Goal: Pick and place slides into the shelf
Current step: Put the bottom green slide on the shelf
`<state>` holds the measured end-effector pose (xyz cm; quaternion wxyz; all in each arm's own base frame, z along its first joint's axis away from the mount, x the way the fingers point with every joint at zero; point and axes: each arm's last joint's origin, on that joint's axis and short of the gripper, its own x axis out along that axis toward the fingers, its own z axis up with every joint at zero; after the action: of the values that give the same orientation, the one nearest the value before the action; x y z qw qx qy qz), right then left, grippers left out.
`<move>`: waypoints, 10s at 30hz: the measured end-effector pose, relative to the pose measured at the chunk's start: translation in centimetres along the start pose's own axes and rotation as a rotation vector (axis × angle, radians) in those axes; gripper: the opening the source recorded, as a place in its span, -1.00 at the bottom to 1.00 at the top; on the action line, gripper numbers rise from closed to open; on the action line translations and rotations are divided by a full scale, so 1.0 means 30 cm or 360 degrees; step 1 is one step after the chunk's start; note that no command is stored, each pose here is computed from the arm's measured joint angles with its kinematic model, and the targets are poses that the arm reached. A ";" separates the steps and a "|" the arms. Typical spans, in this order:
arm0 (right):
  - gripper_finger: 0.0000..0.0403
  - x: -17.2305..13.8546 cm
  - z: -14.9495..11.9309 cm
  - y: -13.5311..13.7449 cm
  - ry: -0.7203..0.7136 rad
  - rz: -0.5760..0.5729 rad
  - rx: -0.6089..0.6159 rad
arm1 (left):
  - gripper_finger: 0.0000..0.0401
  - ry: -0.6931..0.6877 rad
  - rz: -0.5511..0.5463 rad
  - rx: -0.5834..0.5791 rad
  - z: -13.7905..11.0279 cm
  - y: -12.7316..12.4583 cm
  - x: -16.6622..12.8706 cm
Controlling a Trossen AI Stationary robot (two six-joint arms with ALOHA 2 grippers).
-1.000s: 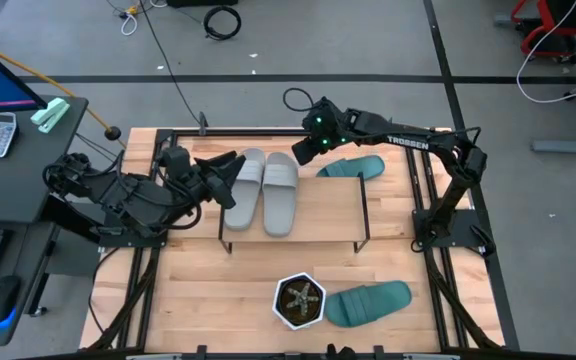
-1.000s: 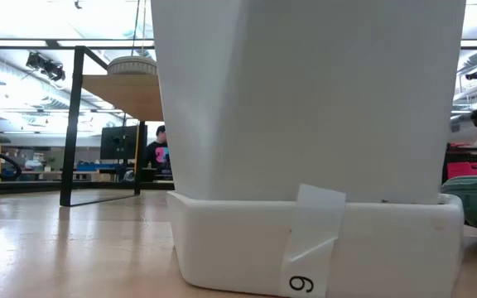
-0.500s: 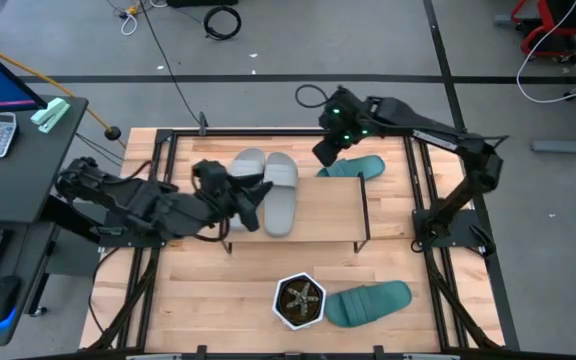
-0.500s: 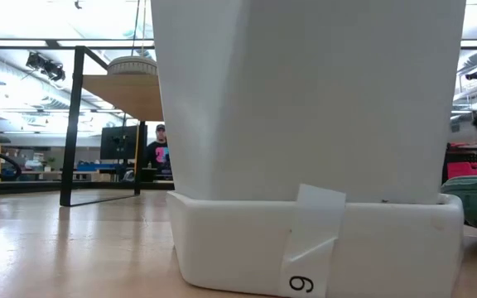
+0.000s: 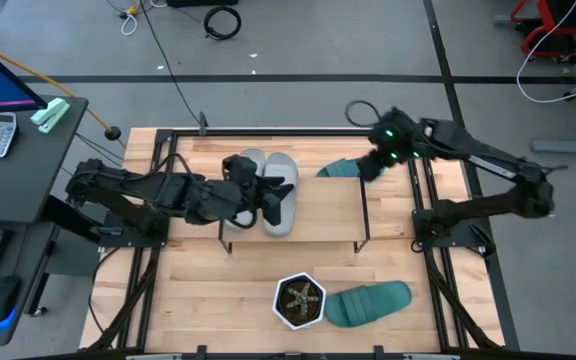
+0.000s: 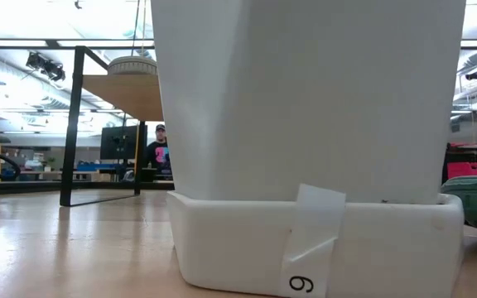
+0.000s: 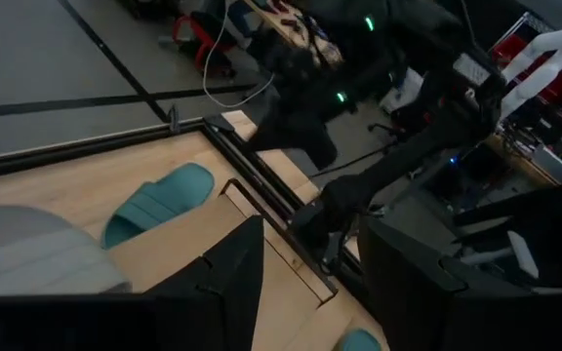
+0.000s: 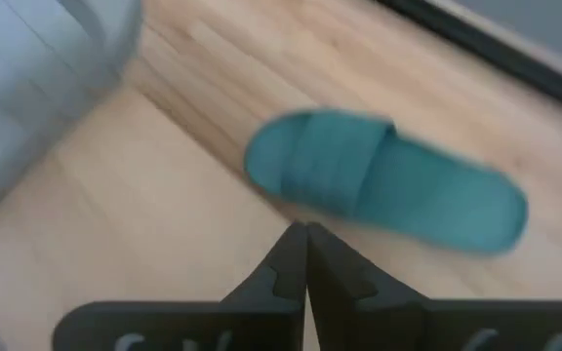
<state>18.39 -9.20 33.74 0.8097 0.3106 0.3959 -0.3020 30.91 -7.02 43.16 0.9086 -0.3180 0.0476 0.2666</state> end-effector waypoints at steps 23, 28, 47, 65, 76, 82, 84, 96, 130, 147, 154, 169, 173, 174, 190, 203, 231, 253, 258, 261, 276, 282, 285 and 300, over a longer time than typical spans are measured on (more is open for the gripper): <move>-0.69 -0.236 -0.413 -0.036 0.0421 0.0749 0.0239 | -0.14 -0.0056 0.0027 -0.0048 0.029 0.018 0.036; -0.69 -0.233 -0.437 -0.002 0.0520 0.0737 0.0201 | -0.14 0.0008 0.0076 0.0082 0.012 0.030 0.042; -0.69 -0.168 -0.648 0.283 0.0772 0.0617 0.0015 | -0.31 0.0531 -0.0640 0.0848 -0.011 0.018 0.052; -0.69 -0.083 -0.922 0.412 0.0599 0.0299 0.0442 | -0.62 0.0732 -0.0818 0.0988 -0.066 0.036 0.159; -0.34 0.046 -1.031 0.468 0.0402 0.0144 0.0518 | -0.55 0.0739 -0.0816 0.0984 -0.068 0.036 0.157; -0.09 0.104 -1.072 0.482 0.0310 0.0096 0.0509 | -0.55 0.0757 -0.0814 0.0913 -0.070 0.029 0.145; -0.03 0.118 -1.083 0.483 0.0297 0.0073 0.0494 | -0.57 0.0759 -0.0818 0.0912 -0.072 0.026 0.143; -0.02 0.202 -1.095 0.546 0.0219 0.0201 0.0644 | -0.55 0.0776 -0.0828 0.0882 -0.081 0.018 0.133; -0.95 0.177 -1.037 0.501 0.0200 0.0120 0.0591 | -0.62 0.0736 -0.0869 0.0870 -0.081 0.003 0.127; -0.95 -0.163 -0.900 0.423 0.0279 0.0467 0.0605 | -0.63 0.0732 -0.0871 0.0870 -0.080 0.002 0.126; -0.95 -0.270 -0.810 0.434 0.0166 0.0461 0.0475 | -0.60 0.0731 -0.0872 0.0871 -0.080 0.002 0.126; -0.95 -0.367 -0.591 0.435 0.0240 0.0465 -0.0050 | -0.62 0.0709 -0.0887 0.0867 -0.077 -0.002 0.126; -0.95 -0.371 -0.527 0.405 0.0231 0.0505 -0.0190 | -0.59 0.0709 -0.0887 0.0867 -0.077 -0.002 0.126; -0.95 -0.371 -0.511 0.398 0.0217 0.0517 -0.0230 | -0.59 0.0710 -0.0887 0.0867 -0.077 -0.002 0.126; -0.95 -0.282 -0.251 0.353 0.0217 0.0787 -0.0713 | -0.58 0.0708 -0.0888 0.0879 -0.077 -0.002 0.127; -0.95 -0.112 -0.093 0.356 0.0426 0.1122 -0.0874 | -0.60 0.0733 -0.0883 0.0885 -0.084 -0.001 0.122; -0.95 0.172 -0.053 0.411 0.0788 0.1293 -0.1030 | -0.59 0.0753 -0.0881 0.0881 -0.090 -0.003 0.118; -0.95 0.242 -0.093 0.357 0.0927 0.1268 -0.0941 | -0.61 0.0761 -0.0874 0.0884 -0.091 -0.001 0.118; -0.95 0.243 -0.089 0.360 0.0905 0.1277 -0.0949 | -0.58 0.0760 -0.0875 0.0884 -0.091 -0.001 0.118; -0.95 0.244 -0.088 0.361 0.0897 0.1280 -0.0953 | -0.57 0.0760 -0.0874 0.0884 -0.091 -0.001 0.118; -0.96 0.250 -0.089 0.360 0.0898 0.1267 -0.0970 | -0.58 0.0760 -0.0875 0.0885 -0.091 -0.001 0.118; -0.96 0.250 -0.089 0.360 0.0900 0.1265 -0.0969 | -0.58 0.0759 -0.0876 0.0886 -0.091 -0.001 0.118; -0.96 0.250 -0.089 0.360 0.0901 0.1261 -0.0967 | -0.61 0.0759 -0.0876 0.0886 -0.091 -0.001 0.118; -0.91 0.249 -0.095 0.356 0.0964 0.1249 -0.0906 | -0.59 0.0759 -0.0875 0.0885 -0.091 -0.001 0.118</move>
<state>28.70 -2.22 28.97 0.7633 0.2768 0.5310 0.2424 34.17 -7.08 40.10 0.9601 -0.1153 0.2391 -0.0880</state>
